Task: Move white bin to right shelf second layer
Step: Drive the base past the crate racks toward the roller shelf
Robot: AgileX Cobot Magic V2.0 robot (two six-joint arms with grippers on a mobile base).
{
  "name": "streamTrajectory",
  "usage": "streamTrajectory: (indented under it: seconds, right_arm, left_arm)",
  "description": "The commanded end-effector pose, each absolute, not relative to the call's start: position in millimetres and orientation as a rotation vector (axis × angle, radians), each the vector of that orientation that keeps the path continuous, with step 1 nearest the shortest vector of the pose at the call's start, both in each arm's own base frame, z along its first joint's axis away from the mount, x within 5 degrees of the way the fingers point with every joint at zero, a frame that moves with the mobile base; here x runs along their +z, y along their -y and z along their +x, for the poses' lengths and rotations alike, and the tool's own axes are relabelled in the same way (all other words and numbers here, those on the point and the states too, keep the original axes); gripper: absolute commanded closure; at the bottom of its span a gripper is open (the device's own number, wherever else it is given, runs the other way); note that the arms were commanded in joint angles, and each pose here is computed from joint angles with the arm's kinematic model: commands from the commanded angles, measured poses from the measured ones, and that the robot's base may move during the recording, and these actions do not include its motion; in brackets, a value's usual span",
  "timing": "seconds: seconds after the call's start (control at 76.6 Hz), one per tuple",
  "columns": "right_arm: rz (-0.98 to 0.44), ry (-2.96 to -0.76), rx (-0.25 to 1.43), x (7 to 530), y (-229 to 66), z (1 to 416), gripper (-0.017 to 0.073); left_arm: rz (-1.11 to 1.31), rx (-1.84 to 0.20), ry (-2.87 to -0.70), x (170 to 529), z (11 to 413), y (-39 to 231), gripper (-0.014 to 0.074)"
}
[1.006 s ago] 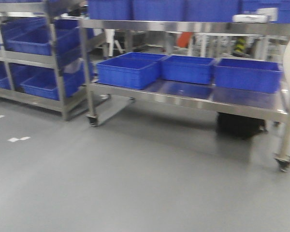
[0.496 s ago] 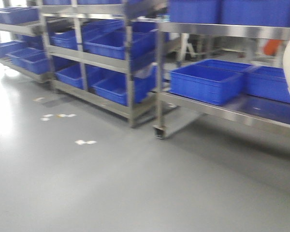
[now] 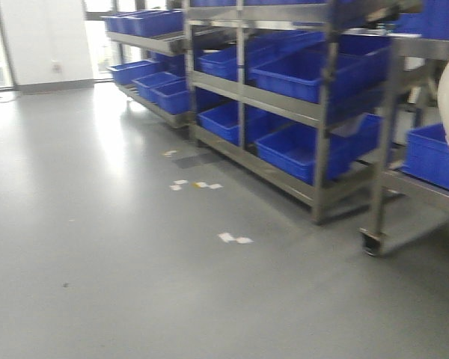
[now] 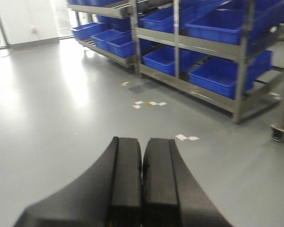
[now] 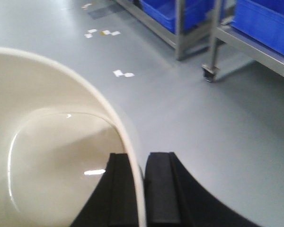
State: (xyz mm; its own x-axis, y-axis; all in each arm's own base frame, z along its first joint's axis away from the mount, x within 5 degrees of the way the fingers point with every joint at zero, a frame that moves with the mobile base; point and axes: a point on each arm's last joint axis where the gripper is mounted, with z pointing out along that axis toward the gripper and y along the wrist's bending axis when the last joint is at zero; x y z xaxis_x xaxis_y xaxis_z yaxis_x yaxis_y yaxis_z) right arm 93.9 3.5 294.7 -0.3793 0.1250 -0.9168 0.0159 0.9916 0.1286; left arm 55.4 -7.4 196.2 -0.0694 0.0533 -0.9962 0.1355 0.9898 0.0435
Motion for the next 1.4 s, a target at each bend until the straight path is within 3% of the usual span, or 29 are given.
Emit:
streamTrajectory:
  seconds: [0.0,1.384]
  right_arm:
    - [0.095,-1.835,0.115,313.1,-3.0,96.3,0.0531]
    - [0.095,-1.835,0.115,313.1,-3.0,96.3,0.0531]
  left_arm:
    - [0.138,-0.076,-1.578,192.3,56.1,7.7,0.0509]
    - [0.138,-0.076,-1.578,192.3,56.1,7.7,0.0509]
